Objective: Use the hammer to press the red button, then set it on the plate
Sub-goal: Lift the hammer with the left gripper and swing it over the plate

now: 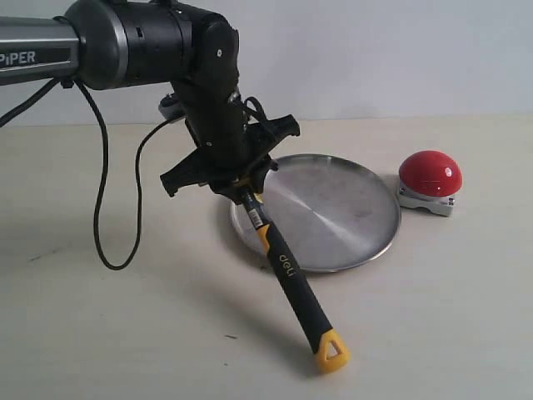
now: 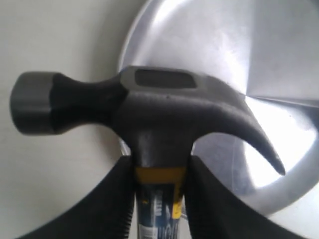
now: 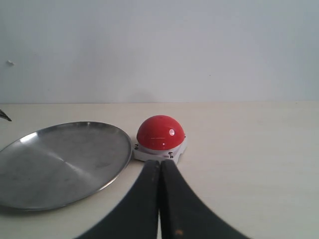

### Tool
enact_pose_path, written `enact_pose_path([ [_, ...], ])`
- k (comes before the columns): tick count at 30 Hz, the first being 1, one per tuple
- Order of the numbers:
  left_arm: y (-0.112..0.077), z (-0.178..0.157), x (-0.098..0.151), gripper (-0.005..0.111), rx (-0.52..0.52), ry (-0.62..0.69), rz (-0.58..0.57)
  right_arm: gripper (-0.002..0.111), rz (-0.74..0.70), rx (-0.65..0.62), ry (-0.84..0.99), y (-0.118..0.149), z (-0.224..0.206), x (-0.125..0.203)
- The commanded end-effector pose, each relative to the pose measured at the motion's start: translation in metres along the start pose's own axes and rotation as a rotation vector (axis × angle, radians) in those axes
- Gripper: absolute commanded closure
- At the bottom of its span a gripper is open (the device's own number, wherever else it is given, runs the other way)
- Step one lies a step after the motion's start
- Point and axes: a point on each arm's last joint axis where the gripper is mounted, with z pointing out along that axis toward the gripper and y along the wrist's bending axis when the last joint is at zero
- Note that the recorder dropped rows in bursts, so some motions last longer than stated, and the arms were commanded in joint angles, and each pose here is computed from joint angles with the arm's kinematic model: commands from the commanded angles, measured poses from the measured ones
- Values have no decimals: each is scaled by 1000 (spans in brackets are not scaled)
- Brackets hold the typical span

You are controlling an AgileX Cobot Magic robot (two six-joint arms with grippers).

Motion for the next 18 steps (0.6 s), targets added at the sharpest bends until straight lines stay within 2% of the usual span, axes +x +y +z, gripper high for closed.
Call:
enact_pose_path([
  [1,-10,-9,2,107,101,8,6,108,-13,6,-13,0,0,0],
  [12,-14,-10,4,107,132,-7,29,108,-13,6,-13,0,0,0],
  [18,-5,3,9,107,117,0,25,108,-13,6,-13,0,0,0],
])
